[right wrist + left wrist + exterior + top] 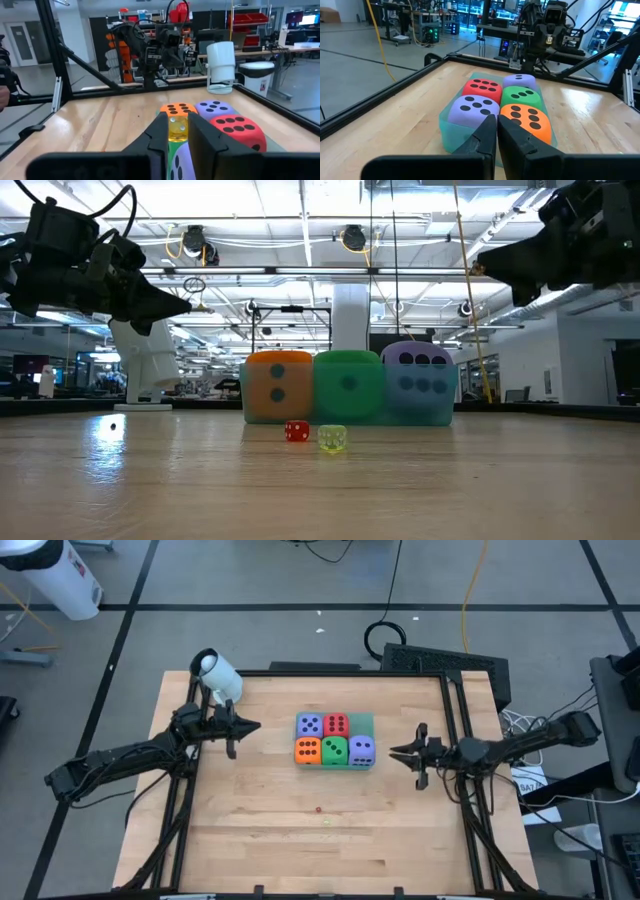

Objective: Pick & Place Dice
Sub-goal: Put the small yellow die into the green bin

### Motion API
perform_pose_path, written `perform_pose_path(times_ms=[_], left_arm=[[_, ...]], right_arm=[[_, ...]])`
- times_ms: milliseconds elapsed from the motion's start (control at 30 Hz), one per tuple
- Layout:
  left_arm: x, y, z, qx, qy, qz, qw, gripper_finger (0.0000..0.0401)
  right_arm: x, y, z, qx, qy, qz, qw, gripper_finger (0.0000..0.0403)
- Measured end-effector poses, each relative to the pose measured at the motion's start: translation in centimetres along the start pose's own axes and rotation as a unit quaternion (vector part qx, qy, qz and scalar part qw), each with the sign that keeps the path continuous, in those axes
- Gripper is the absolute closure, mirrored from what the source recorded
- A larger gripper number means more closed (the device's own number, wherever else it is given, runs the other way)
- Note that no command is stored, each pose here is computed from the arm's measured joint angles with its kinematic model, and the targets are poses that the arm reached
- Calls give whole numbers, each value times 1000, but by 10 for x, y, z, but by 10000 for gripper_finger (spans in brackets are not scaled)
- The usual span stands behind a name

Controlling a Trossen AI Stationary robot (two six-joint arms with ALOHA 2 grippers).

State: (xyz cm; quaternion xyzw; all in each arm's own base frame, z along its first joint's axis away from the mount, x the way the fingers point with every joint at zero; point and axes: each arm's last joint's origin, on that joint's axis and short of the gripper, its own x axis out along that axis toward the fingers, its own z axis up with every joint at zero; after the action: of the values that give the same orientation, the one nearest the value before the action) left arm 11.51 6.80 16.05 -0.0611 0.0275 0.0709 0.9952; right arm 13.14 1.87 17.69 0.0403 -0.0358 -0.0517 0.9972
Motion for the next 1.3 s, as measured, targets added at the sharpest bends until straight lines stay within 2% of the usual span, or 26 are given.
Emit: perform_pose_path(times_ms=[200, 533, 633, 700, 800, 933, 1067, 1167, 1300], left_arm=[[0, 0, 0, 0, 0, 0, 1000, 377], [0, 0, 1, 2, -3, 0, 1000, 377], [0, 0, 1, 2, -4, 0, 1000, 377], [0, 0, 2, 4, -9, 4, 1000, 377], [0, 0, 4, 7, -18, 4, 1000, 377], [0, 0, 6, 6, -31, 3, 1000, 377], [0, 0, 7, 4, -34, 2, 999, 377], [0, 0, 7, 2, -34, 2, 999, 377], [0, 0, 7, 0, -34, 2, 999, 377]], right_arm=[[-4, -1, -1, 0, 12, -1, 1000, 346], [-4, -1, -3, 5, 19, -1, 1000, 354], [-2, -1, 2, 8, -4, -12, 1000, 350], [2, -1, 5, -10, 4, -24, 1000, 351], [14, 1, 23, -37, 1, -51, 998, 353], [39, -2, 41, -67, 56, -84, 993, 354], [69, -13, 48, -72, 122, -132, 981, 354], [90, -27, 43, -69, 172, -163, 969, 354], [115, -50, 29, -52, 224, -164, 959, 355]])
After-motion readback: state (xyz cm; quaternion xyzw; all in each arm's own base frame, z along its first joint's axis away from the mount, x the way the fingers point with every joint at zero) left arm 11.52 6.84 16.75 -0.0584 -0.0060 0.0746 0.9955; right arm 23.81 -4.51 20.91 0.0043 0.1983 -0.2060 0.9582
